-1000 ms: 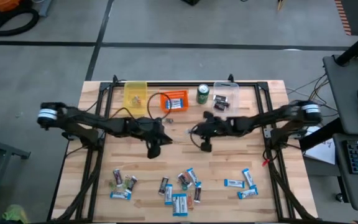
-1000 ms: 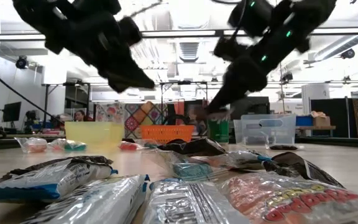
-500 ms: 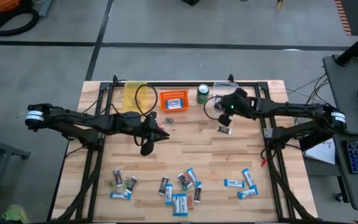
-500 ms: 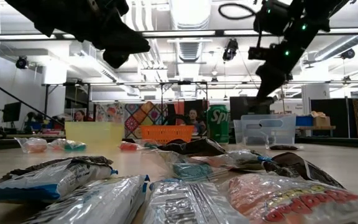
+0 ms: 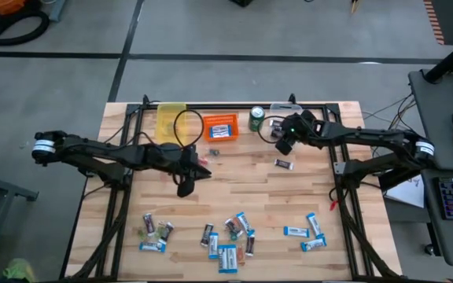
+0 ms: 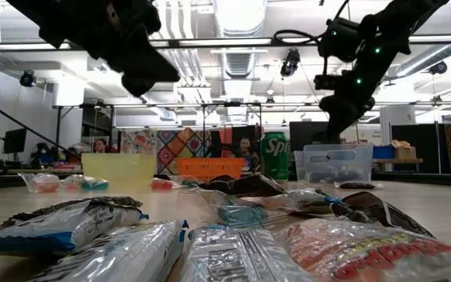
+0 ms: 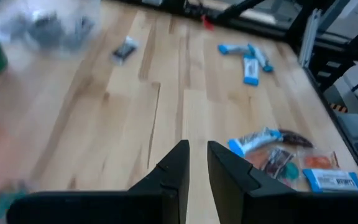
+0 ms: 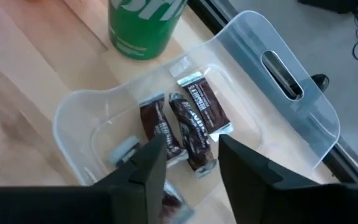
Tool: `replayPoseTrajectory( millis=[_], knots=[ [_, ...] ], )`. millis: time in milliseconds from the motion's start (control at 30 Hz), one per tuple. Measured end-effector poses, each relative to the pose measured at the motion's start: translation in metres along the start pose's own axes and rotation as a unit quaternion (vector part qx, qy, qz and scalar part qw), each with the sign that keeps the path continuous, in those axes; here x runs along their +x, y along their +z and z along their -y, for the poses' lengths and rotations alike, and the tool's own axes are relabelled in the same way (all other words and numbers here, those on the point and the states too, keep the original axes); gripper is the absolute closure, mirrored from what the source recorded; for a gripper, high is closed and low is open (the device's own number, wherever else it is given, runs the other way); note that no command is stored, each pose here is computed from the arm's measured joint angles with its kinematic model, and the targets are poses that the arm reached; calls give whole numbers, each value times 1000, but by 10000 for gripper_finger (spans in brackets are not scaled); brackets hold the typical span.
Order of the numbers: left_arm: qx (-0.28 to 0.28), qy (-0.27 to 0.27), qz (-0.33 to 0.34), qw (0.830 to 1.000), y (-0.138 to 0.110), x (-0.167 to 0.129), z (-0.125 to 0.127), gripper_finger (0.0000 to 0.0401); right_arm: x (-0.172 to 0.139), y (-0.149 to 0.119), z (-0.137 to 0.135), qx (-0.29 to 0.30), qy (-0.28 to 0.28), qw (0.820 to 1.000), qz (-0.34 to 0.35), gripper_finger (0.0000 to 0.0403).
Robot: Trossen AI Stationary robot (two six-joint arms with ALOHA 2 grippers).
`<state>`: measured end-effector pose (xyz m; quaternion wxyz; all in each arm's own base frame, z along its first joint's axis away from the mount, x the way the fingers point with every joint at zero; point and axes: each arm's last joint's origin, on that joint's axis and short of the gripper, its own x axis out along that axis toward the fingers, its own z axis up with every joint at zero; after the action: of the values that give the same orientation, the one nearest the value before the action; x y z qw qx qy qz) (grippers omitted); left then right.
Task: Organize candy in baskets
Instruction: Put the blue gummy into the yellow bin
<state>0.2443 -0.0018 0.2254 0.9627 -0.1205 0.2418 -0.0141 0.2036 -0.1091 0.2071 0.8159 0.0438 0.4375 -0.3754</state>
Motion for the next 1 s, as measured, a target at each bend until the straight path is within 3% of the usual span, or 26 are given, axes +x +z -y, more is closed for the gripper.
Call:
replayPoseTrajectory(
  millis=[233,333,433,500,567,733,1000],
  knots=[
    [-104,52,-108,987,-22,-3,-6,361,-9,8,-7,24,70,997,26,246],
    [-173,112,-165,964,-36,-8,-10,361,-12,10,-13,20,85,995,40,246],
    [-227,203,-223,926,-52,-17,-15,361,-14,11,-18,19,94,994,49,245],
    [-230,263,-244,905,-59,-23,-19,361,-15,12,-21,19,99,993,55,245],
    [-219,304,-244,895,-61,-25,-22,361,-17,14,-23,18,103,992,65,245],
    [-204,323,-234,894,-60,-22,-26,361,-19,15,-27,15,110,991,74,245],
    [-207,365,-264,868,-68,-11,-39,324,-19,15,-27,16,110,991,76,245]
  ],
)
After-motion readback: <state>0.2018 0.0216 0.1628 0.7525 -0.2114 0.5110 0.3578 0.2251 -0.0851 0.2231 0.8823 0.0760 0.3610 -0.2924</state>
